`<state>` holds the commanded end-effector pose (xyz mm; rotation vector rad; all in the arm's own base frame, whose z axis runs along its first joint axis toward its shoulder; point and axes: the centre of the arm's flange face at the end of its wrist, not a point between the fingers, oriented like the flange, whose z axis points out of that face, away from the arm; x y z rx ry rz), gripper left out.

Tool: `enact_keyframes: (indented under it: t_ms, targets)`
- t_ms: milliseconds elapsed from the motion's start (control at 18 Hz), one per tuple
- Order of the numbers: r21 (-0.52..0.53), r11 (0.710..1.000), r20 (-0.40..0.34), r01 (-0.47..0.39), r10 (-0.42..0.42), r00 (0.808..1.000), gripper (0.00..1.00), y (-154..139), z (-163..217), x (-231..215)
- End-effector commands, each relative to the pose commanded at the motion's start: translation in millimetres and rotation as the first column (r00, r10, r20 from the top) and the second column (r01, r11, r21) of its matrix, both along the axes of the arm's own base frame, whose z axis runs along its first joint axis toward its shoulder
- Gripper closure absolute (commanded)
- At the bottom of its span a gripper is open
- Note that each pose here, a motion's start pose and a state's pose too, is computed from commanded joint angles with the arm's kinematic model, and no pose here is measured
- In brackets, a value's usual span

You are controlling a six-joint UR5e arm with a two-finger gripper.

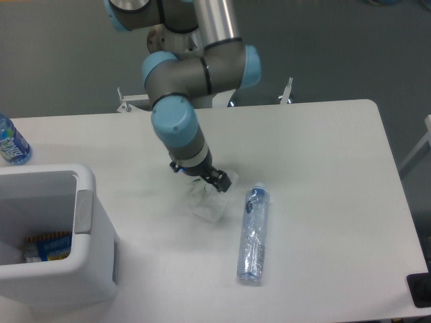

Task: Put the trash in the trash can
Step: 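Close the gripper on the white tissue and lift it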

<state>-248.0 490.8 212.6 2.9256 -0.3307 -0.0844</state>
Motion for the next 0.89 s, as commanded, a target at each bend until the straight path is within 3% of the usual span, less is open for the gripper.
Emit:
enact_keyframes:
  t_ms: [167, 222, 278, 333, 556, 778, 889]
  targets:
    - [-0.009, 1.000, 0.005, 0.005, -0.005, 1.000, 0.00, 2.8, -6.2, 1.8]
    - [-0.007, 1.000, 0.001, 0.005, -0.005, 1.000, 0.20, 3.9, -4.4, 0.7]
    - [-0.005, 1.000, 0.000, 0.002, -0.002, 1.000, 0.51, 3.8, -3.1, -0.3]
    - [-0.004, 1.000, -0.001, 0.002, -0.002, 1.000, 0.68, 4.0, -1.8, -0.5]
    - [0.019, 1.000, -0.016, 0.002, -0.001, 1.000, 0.97, 12.7, 10.0, -7.0]
    - [0.051, 0.999, -0.029, -0.009, 0.011, 1.000, 1.00, 15.3, 25.7, -17.8]
    - [0.125, 0.991, -0.020, -0.038, 0.041, 0.999, 1.00, 15.2, 54.7, -30.0]
